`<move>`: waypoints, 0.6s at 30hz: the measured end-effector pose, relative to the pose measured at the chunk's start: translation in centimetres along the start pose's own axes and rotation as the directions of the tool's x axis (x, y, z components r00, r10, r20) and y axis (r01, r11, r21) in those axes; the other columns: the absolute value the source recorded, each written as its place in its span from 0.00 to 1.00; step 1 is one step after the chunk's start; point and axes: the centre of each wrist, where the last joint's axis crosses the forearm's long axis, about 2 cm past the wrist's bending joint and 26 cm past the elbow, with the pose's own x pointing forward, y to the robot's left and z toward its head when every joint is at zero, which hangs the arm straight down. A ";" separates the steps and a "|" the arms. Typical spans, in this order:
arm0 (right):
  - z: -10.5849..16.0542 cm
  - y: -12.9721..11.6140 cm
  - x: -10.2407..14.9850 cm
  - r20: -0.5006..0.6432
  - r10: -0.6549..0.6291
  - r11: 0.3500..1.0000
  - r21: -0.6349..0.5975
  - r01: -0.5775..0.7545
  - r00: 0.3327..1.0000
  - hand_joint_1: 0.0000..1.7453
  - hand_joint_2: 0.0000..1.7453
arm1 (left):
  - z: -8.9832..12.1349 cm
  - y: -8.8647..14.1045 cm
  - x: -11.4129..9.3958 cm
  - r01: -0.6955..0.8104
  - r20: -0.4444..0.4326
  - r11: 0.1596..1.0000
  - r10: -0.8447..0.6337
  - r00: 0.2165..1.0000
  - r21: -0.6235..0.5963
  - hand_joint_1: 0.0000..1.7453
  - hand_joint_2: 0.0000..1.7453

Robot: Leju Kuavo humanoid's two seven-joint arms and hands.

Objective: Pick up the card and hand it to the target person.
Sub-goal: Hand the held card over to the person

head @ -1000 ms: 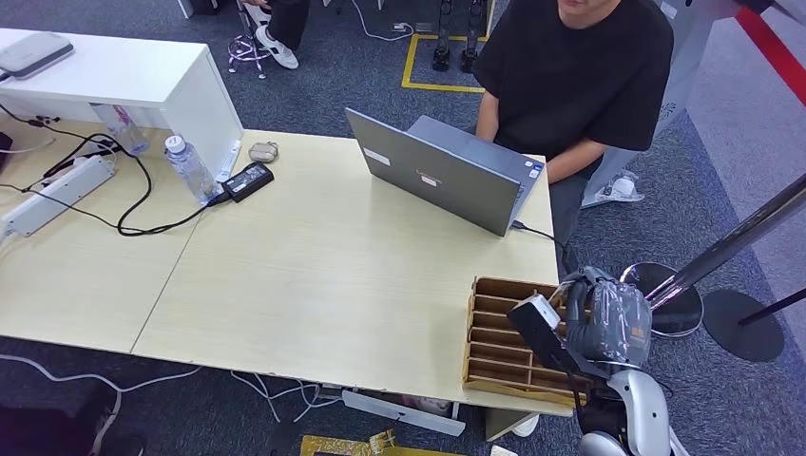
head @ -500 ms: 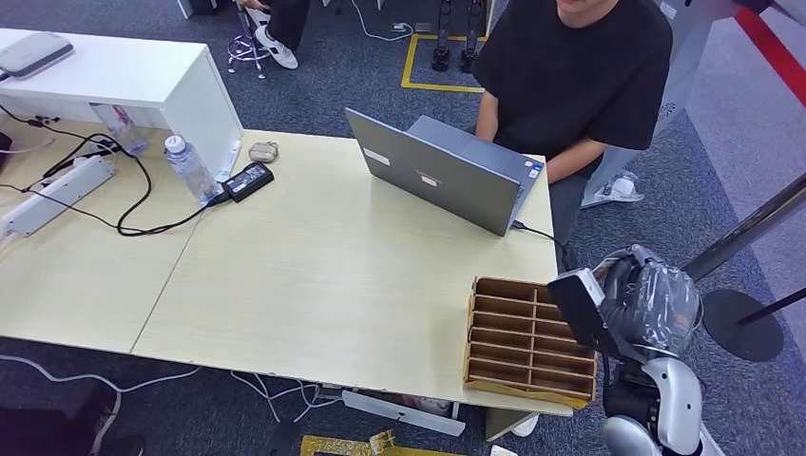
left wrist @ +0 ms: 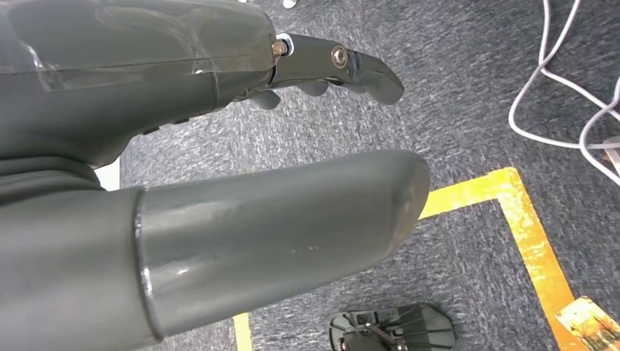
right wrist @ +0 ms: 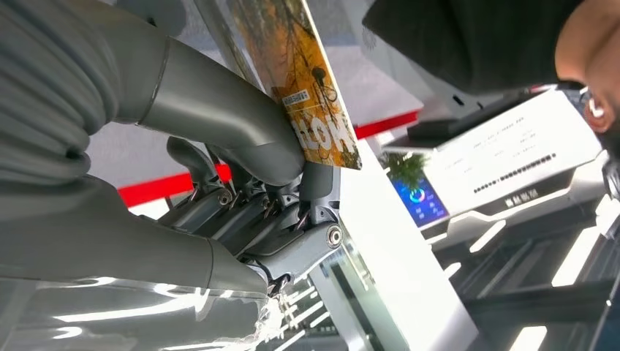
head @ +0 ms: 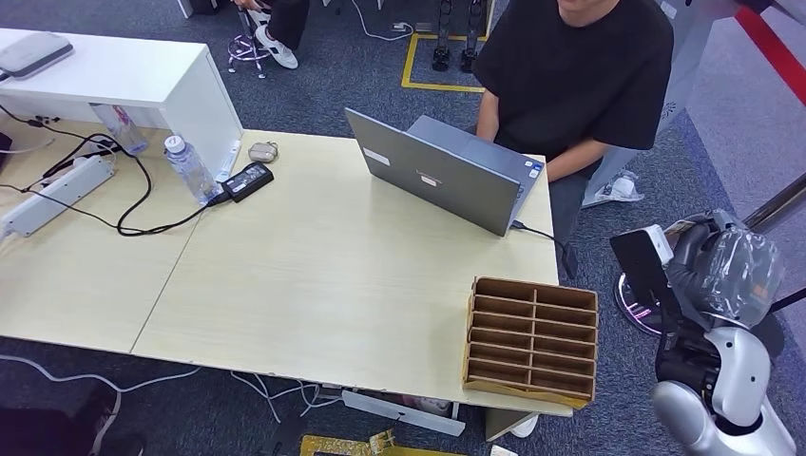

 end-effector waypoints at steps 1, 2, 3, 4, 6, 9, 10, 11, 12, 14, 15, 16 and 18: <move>-0.2 -0.1 0.0 0.000 0.004 1.000 -0.007 -0.004 1.000 0.87 1.00 | 0.0 0.0 0.1 0.002 0.001 1.000 -0.002 1.000 0.000 0.00 0.00; -0.4 -0.1 0.0 -0.001 0.006 1.000 -0.012 -0.006 1.000 0.87 1.00 | 0.0 0.0 0.2 0.004 0.003 1.000 -0.004 1.000 0.000 0.00 0.00; -0.6 -0.2 0.0 -0.002 0.009 1.000 -0.016 -0.009 1.000 0.88 1.00 | -0.1 0.0 0.3 0.006 0.003 1.000 -0.006 1.000 -0.001 0.00 0.00; -0.7 -0.2 -0.1 -0.002 0.011 1.000 -0.018 -0.011 1.000 0.89 1.00 | -0.1 0.1 0.3 0.007 0.004 1.000 -0.007 1.000 -0.001 0.00 0.00; -1.0 -0.2 -0.1 -0.005 0.017 1.000 -0.022 -0.017 1.000 0.90 1.00 | -0.1 0.1 0.5 0.010 0.007 1.000 -0.010 1.000 -0.003 0.00 0.00; -1.4 0.0 -0.3 -0.011 0.031 0.999 -0.025 -0.031 0.999 0.91 1.00 | -0.1 0.1 0.7 0.020 0.011 1.000 -0.019 1.000 -0.008 0.00 0.00; -1.6 0.1 -0.4 -0.014 0.038 0.999 -0.025 -0.038 0.999 0.91 1.00 | -0.1 0.1 0.8 0.023 0.013 1.000 -0.022 1.000 -0.010 0.00 0.00; -1.7 0.2 -0.5 -0.017 0.045 0.999 -0.025 -0.045 0.999 0.91 1.00 | -0.1 0.0 0.9 0.026 0.014 1.000 -0.025 1.000 -0.011 0.00 0.00; -1.7 0.3 -0.6 -0.019 0.052 0.998 -0.025 -0.052 0.998 0.91 1.00 | -0.1 0.0 0.9 0.028 0.014 1.000 -0.028 1.000 -0.012 0.00 0.00; -1.9 0.5 -0.8 -0.024 0.064 0.998 -0.021 -0.064 0.998 0.91 1.00 | -0.1 -0.1 1.0 0.030 0.014 0.999 -0.030 0.999 -0.014 0.00 0.00; -1.9 0.6 -0.9 -0.027 0.070 0.997 -0.019 -0.070 0.997 0.91 1.00 | -0.1 -0.1 1.1 0.031 0.015 0.999 -0.031 0.999 -0.015 0.00 0.00; -1.9 0.8 -1.1 -0.029 0.077 0.997 -0.016 -0.078 0.997 0.92 1.00 | -0.1 -0.1 1.1 0.031 0.016 0.999 -0.031 0.999 -0.015 0.00 0.00; -1.9 1.1 -1.4 -0.035 0.092 0.996 -0.008 -0.092 0.995 0.92 1.00 | -0.1 -0.2 1.2 0.034 0.019 0.999 -0.033 0.999 -0.016 0.00 0.00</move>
